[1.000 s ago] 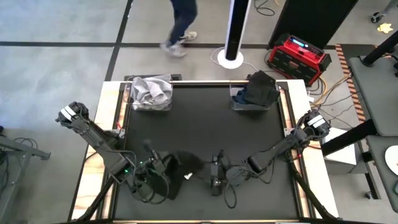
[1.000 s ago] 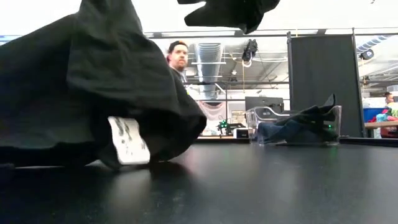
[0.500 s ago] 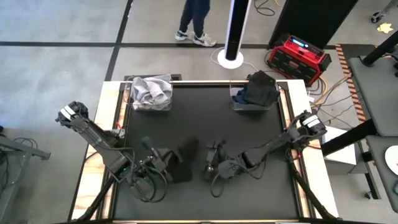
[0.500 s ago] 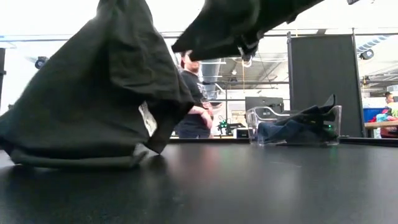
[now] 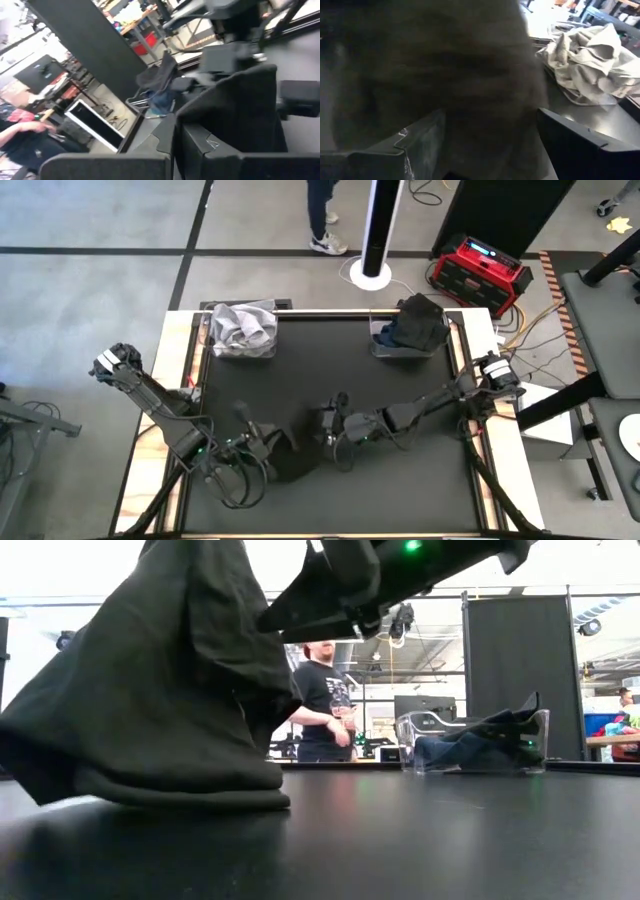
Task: Sort towels by color in basket
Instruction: Put the black towel into the right transparent bin
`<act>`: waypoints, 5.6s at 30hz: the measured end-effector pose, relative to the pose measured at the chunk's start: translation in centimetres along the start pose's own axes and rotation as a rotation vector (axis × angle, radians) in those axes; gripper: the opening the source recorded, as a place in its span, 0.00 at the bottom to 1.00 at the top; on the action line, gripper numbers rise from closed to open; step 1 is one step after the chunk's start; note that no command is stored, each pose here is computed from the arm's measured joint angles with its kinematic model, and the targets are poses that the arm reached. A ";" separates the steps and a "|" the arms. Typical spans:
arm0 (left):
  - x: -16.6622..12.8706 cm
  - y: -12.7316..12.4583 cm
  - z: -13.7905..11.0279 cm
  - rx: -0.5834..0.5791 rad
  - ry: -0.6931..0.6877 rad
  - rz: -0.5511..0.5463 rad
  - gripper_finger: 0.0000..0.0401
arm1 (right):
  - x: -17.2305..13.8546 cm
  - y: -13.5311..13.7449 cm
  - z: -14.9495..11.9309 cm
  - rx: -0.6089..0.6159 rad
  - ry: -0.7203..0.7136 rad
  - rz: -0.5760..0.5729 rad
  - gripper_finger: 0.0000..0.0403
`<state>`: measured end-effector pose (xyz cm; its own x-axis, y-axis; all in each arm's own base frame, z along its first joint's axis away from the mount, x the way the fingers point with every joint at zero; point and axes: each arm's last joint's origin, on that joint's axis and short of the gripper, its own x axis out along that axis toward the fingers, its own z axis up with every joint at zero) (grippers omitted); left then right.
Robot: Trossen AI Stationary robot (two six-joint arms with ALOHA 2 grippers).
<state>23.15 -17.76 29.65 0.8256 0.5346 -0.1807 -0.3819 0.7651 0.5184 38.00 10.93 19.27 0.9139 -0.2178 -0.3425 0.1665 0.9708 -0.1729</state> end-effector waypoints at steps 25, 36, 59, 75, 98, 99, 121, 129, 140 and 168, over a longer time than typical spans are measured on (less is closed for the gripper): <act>-0.9 -0.1 2.8 0.051 -0.121 -0.107 0.00 | -1.7 -2.2 3.3 0.058 -0.090 0.269 0.02; -2.3 2.5 5.4 0.165 -0.063 -0.051 0.00 | -10.1 -4.7 9.1 0.147 -0.195 0.301 0.02; -1.9 1.9 2.2 0.095 0.014 -0.049 0.00 | -12.9 -4.4 9.6 0.052 -0.194 0.399 0.02; -1.7 1.0 -0.9 -0.187 0.066 -0.360 0.30 | -12.6 -0.8 7.5 -0.203 -0.114 0.402 0.02; 0.9 -1.5 -7.0 -0.236 -0.038 -0.390 0.72 | -12.0 0.5 7.5 -0.291 -0.172 0.061 0.02; 0.9 -1.6 -7.3 -0.243 -0.031 -0.391 0.72 | -12.2 0.6 7.8 -0.302 -0.192 0.040 0.02; 2.8 -5.5 -10.7 -0.614 -0.261 -0.516 0.72 | -13.0 0.6 8.7 -0.277 -0.255 -0.049 0.02; 5.6 -7.9 -9.5 -0.554 -0.243 -0.325 0.72 | -12.9 0.5 8.7 -0.255 -0.254 -0.048 0.02; 7.8 -8.6 -8.6 -0.558 -0.230 -0.194 0.71 | -12.9 0.5 8.7 -0.229 -0.252 -0.049 0.02; 8.5 -8.6 -8.4 -0.549 -0.276 -0.187 0.00 | -12.5 0.6 8.3 -0.189 -0.228 -0.122 0.02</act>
<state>30.00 -16.74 16.64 0.9474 0.3182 0.0335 -0.3178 0.9480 -0.0173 29.77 15.09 31.13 0.9545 -0.2823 -0.0964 0.2278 0.8984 -0.3756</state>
